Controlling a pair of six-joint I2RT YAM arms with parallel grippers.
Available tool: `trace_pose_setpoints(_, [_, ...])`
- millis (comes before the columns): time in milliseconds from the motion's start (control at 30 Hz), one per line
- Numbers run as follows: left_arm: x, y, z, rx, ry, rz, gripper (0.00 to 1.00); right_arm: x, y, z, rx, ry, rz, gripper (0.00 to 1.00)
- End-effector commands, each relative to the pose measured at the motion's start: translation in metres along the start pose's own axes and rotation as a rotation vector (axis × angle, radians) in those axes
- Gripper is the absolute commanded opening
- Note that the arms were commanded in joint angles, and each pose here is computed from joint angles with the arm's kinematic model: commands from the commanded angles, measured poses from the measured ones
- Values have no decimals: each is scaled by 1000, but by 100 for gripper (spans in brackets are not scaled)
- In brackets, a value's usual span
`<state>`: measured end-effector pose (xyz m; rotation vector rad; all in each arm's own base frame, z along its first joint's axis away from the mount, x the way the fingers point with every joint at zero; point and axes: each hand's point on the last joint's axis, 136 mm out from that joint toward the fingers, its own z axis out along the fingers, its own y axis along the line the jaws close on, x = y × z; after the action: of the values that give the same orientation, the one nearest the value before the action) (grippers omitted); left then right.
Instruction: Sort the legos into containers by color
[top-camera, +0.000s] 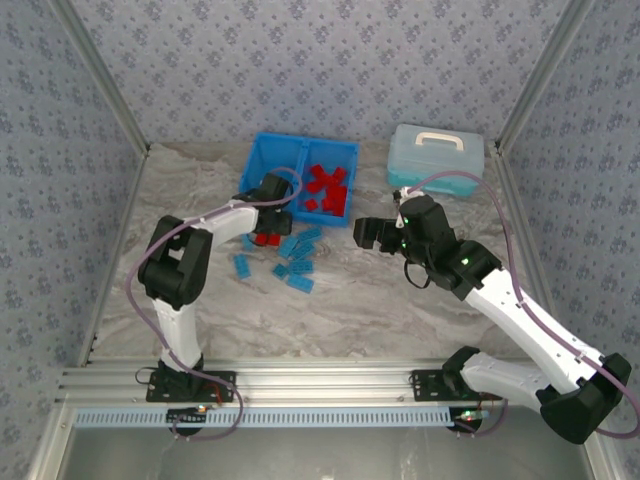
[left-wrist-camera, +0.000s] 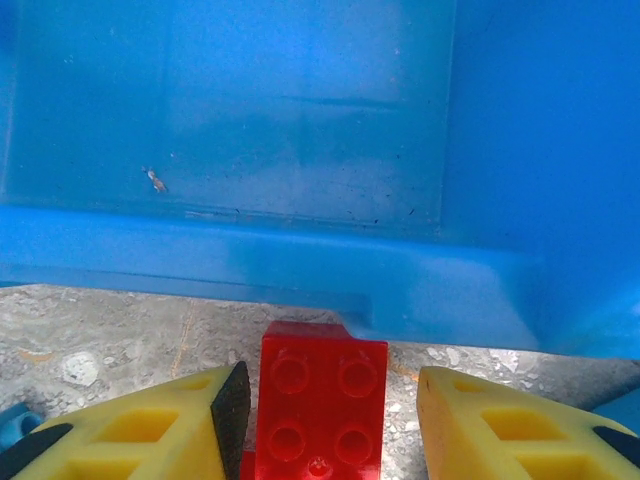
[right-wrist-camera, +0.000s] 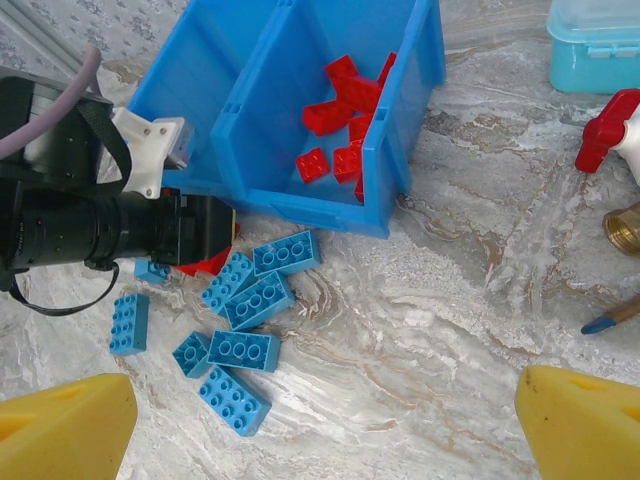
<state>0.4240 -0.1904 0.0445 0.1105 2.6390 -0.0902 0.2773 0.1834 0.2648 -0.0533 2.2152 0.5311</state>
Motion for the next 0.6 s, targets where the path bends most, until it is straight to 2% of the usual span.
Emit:
trace_pose_setpoints(0, [4,-5,5,-10,4,19,48,-10,4,-7,-6,-23,15,100])
trace_pose_setpoints(200, [13,-5,5,-33,0,28,44,-11,6,-7,-13,-24,17,100])
trace_pose_setpoints(467, [23,-3,10,-49,20,35,43,-13,8,-10,-19,-29,16,100])
trace_pose_setpoints(567, [23,-2,7,-55,17,29,39,-13,10,-10,-24,-30,16,100])
